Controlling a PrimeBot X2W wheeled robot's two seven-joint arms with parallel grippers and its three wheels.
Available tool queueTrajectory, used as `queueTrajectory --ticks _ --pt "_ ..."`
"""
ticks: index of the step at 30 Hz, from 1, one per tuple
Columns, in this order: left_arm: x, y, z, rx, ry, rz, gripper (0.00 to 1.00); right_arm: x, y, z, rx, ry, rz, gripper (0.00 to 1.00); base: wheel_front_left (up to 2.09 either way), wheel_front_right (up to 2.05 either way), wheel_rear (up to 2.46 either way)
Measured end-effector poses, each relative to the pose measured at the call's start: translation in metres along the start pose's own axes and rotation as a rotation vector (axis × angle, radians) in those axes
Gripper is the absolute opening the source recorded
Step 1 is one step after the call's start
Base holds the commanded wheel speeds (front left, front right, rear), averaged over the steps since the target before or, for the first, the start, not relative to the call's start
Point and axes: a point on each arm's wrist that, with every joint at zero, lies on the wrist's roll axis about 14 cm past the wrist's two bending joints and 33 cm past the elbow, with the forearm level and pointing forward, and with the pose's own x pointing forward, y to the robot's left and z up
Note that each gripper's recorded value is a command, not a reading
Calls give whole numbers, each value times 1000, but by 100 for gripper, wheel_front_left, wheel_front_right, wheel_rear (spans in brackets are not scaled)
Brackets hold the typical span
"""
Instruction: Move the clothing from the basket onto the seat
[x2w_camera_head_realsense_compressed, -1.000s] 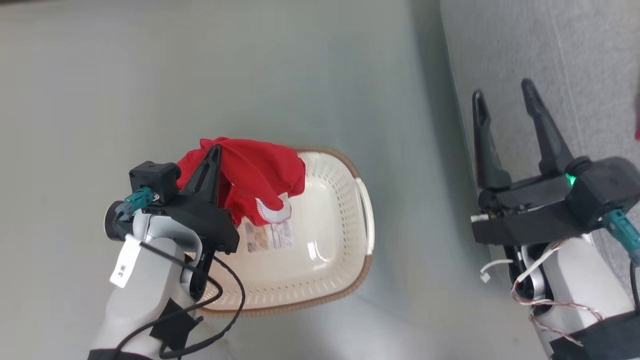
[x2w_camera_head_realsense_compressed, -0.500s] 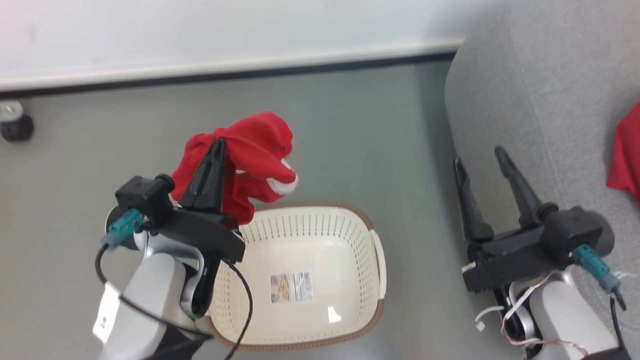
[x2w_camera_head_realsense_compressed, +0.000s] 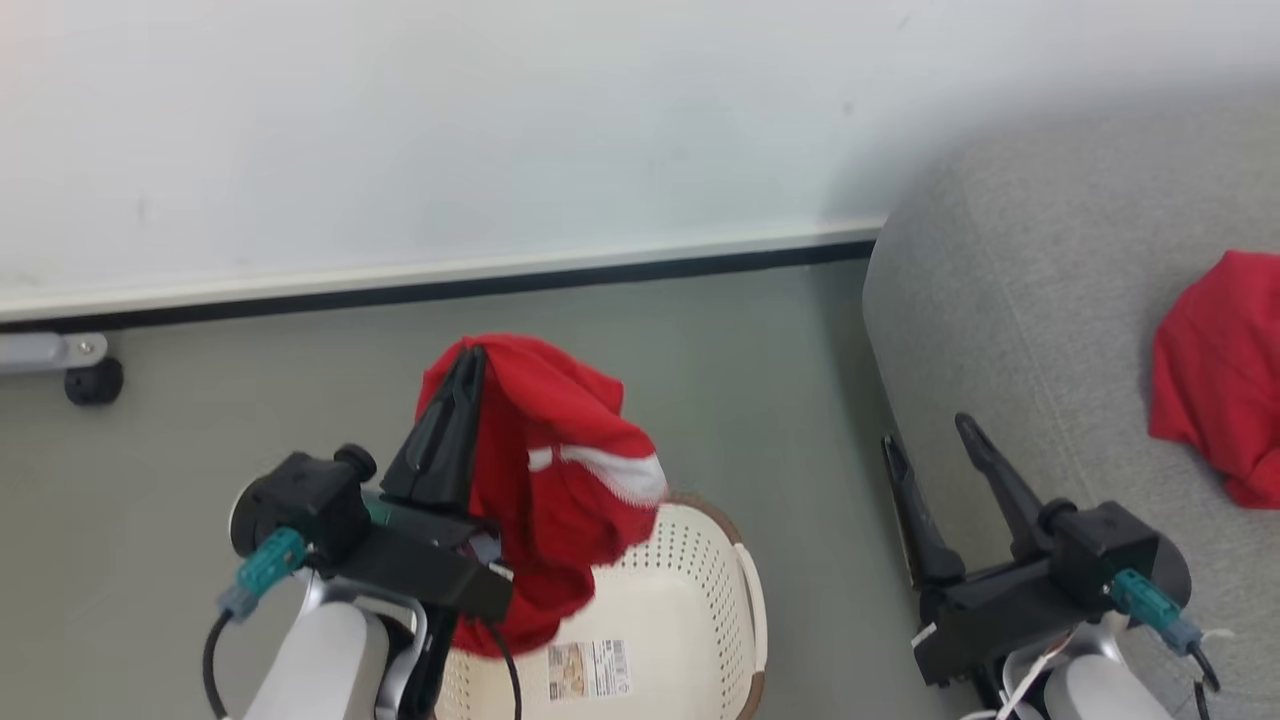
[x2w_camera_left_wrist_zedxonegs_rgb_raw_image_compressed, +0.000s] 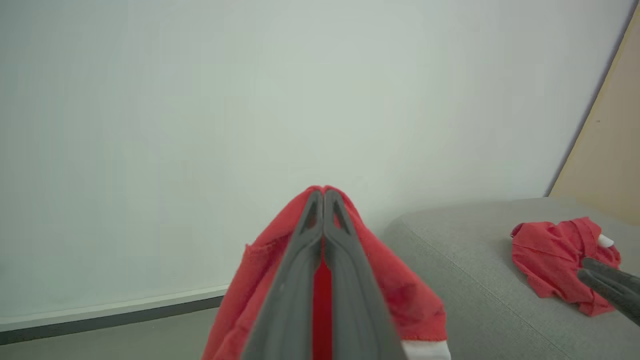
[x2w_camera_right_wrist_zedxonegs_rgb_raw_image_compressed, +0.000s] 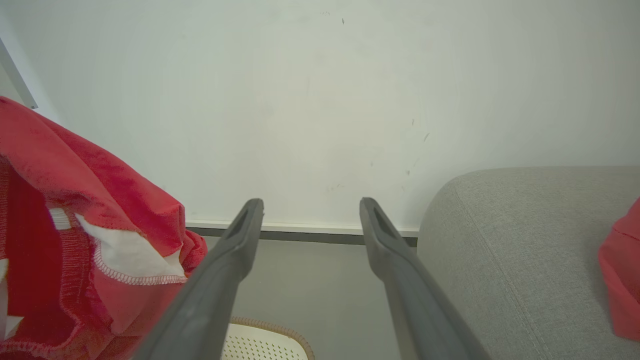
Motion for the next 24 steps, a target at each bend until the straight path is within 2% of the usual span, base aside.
queueTrajectory --ticks 15,24 --pt "-42 -46 43 20 -104 -78 0 -42 18 11 29 -12 16 100 0 0 0" --pt "-45 -51 55 30 -120 -81 0 -43 21 20 28 -28 26 100 0 0 0"
